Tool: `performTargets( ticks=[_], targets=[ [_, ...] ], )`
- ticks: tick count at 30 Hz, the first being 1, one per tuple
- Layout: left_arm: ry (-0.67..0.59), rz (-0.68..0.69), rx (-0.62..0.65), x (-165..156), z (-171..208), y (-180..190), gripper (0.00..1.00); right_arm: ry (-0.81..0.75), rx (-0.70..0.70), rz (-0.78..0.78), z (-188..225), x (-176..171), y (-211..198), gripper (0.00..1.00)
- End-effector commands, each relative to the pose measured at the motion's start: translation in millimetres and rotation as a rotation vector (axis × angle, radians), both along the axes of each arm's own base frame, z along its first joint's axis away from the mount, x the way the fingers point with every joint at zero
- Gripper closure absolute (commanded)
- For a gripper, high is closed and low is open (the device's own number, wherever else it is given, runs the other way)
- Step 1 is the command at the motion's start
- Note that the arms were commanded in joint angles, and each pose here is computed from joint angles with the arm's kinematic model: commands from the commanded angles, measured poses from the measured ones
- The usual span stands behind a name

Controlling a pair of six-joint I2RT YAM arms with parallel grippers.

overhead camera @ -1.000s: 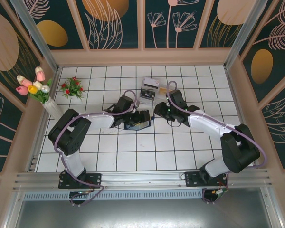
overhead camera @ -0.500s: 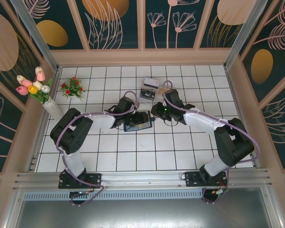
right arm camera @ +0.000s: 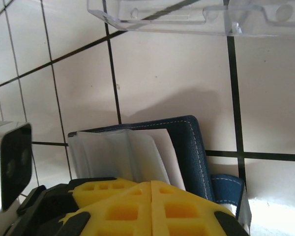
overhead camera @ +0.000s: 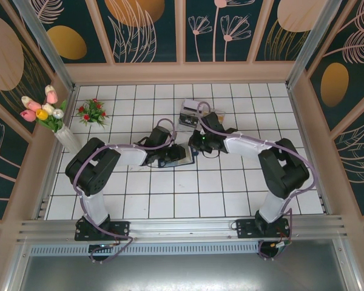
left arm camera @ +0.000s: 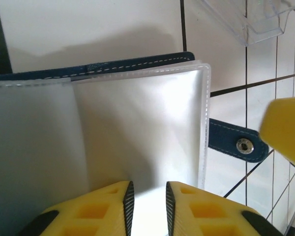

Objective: Take the credit cards out of the card holder

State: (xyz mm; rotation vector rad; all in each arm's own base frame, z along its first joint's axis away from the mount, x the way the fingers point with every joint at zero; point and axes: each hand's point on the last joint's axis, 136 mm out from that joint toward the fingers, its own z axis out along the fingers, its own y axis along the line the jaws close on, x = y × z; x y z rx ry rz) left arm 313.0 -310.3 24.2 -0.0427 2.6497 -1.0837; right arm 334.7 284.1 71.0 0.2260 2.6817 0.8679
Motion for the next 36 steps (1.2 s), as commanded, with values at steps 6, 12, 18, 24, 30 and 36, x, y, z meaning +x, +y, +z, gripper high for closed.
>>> performTargets(
  ticks=[6,12,18,24,30,36],
  targets=[
    [0.114,0.038,0.165,-24.8,-36.9,32.2,0.84,0.071,-0.002,0.055,-19.4,-3.5,18.3,0.93],
    [0.040,0.084,0.118,-13.0,8.0,30.7,0.78,0.099,-0.030,0.061,-34.4,-8.3,15.8,0.92],
    [-0.041,0.176,0.249,-6.3,33.1,62.9,0.69,0.108,-0.060,0.065,-42.3,-11.6,11.0,0.90],
    [-0.038,0.221,0.316,-8.5,30.2,80.7,0.56,0.103,-0.048,0.073,-40.1,-10.9,13.4,0.90],
    [0.016,0.254,0.308,-12.4,13.6,80.9,0.51,0.105,-0.049,0.076,-40.6,-12.7,13.5,0.90],
    [0.016,0.247,0.306,-8.9,10.3,77.6,0.51,0.111,-0.049,0.073,-43.3,-15.5,12.9,0.90]
  ],
)
